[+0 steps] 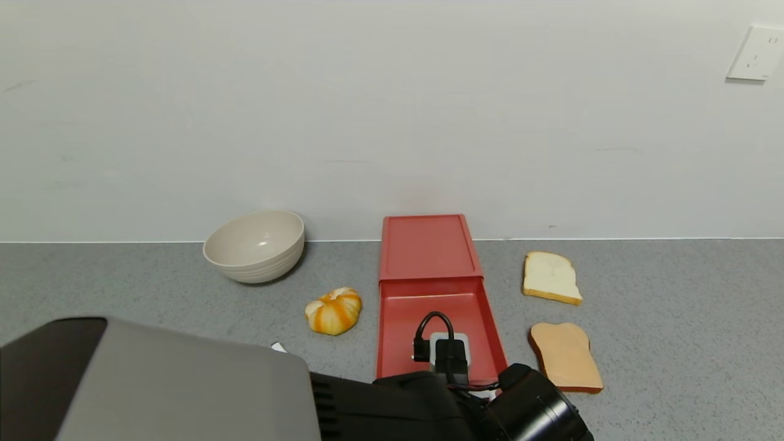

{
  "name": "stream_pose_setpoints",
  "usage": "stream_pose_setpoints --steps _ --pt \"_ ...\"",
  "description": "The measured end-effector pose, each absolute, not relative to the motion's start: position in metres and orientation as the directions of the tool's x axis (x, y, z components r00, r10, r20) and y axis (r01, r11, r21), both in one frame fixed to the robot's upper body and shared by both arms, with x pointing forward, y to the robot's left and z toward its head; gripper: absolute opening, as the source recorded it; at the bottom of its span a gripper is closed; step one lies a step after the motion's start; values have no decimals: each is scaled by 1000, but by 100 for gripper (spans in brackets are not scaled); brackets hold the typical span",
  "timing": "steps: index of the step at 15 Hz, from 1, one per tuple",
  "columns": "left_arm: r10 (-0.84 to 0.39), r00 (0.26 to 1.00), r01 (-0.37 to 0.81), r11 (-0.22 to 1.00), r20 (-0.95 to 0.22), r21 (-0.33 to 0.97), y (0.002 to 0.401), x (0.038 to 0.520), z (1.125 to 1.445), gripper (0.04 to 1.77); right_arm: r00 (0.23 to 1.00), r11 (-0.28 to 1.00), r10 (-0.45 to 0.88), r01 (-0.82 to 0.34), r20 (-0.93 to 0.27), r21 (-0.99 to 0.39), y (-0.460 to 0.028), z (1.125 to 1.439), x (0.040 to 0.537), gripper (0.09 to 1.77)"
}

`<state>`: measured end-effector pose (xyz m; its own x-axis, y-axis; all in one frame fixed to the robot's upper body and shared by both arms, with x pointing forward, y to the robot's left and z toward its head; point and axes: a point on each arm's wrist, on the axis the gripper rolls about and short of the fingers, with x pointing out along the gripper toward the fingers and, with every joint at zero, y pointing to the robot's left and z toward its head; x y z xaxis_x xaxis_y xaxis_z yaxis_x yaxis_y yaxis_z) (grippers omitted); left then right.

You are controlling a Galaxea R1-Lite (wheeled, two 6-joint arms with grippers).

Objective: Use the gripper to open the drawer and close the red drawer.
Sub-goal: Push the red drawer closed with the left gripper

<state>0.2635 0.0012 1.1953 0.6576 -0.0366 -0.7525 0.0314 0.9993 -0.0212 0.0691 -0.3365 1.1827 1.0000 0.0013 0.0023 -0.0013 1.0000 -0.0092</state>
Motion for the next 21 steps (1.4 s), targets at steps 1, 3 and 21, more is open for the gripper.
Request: stream_pose_setpoints --steps 1,3,21 --pt "-35 664 30 999 -747 -19 1 264 1195 11 1000 1000 1 -1 2 -9 -336 1183 69 171" --pt "-50 677 37 999 -734 -35 -2 265 1196 11 1000 1000 1 -1 2 -9 -336 1183 69 171" --pt "-33 695 27 999 -718 -20 1 291 1197 11 1000 1000 1 -1 2 -9 -336 1183 69 171"
